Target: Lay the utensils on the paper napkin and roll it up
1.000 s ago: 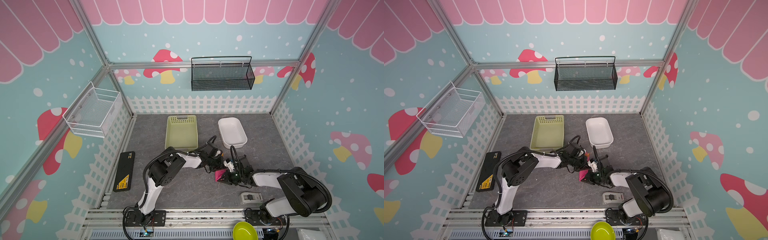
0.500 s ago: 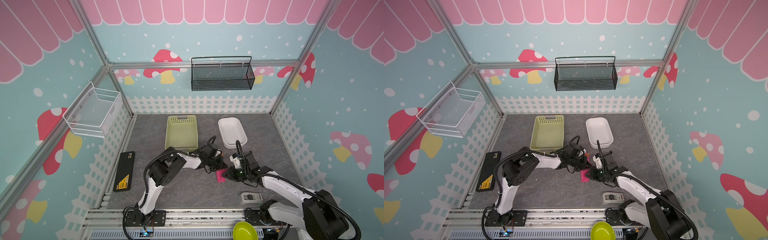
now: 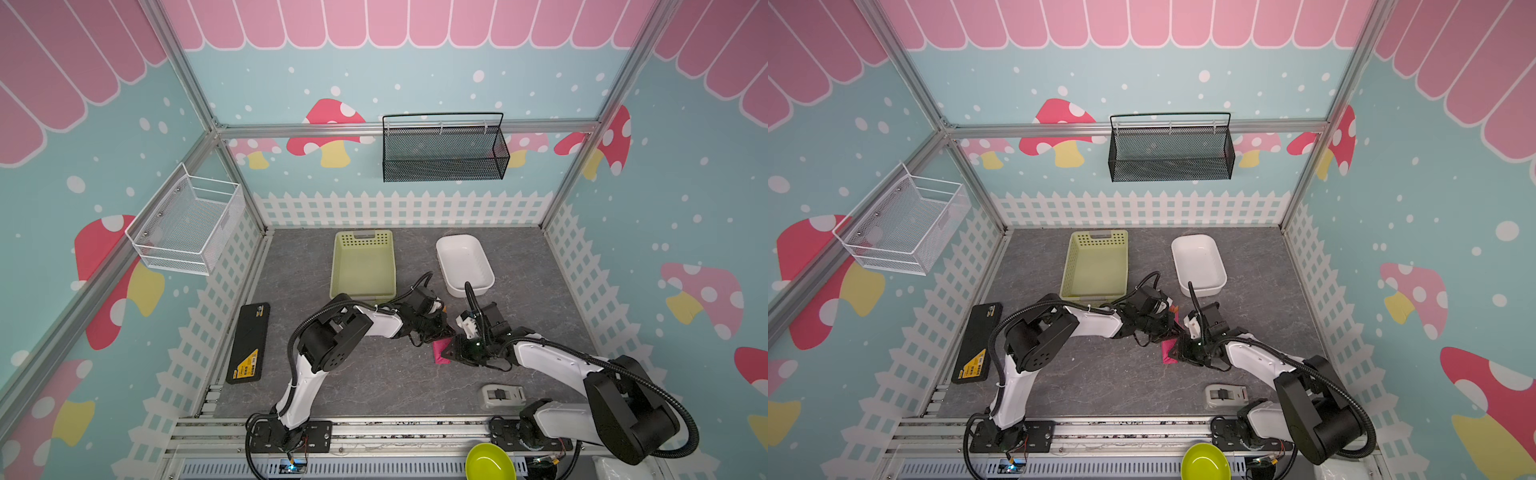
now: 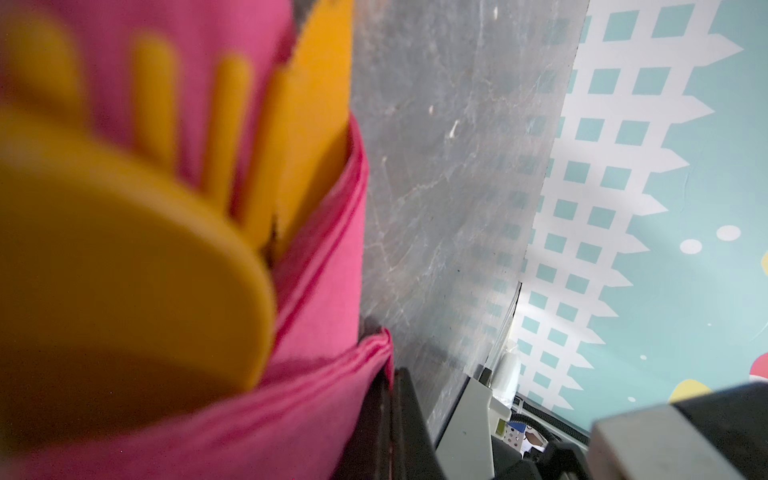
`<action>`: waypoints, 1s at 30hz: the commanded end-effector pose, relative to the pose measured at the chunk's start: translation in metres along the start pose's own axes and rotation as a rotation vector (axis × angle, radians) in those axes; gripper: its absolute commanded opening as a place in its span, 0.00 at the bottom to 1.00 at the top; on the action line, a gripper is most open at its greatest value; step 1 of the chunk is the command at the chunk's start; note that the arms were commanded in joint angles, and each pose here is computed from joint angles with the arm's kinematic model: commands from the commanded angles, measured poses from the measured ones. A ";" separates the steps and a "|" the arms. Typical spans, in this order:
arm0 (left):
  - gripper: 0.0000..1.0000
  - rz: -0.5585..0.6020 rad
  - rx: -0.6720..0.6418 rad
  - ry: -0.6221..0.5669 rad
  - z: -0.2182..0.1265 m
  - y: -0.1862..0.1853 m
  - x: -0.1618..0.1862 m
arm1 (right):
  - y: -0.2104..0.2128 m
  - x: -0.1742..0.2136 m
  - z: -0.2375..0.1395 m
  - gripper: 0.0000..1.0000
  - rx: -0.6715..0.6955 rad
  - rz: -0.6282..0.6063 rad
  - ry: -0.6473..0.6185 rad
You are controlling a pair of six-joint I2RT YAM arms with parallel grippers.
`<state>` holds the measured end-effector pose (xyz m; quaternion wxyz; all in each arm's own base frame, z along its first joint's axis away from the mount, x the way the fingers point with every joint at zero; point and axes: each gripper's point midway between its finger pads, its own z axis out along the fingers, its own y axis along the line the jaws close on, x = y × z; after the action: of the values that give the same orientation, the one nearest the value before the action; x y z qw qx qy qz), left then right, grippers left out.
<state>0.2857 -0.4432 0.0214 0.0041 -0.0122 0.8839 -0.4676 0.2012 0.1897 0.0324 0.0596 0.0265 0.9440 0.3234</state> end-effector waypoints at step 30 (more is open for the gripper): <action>0.14 -0.048 -0.088 -0.011 0.000 0.030 0.003 | -0.020 0.010 0.013 0.08 0.024 0.004 0.010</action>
<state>0.2866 -0.4444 0.0224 0.0072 -0.0104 0.8822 -0.4707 0.2005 0.1898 0.0199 0.0663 0.0204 0.9425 0.3270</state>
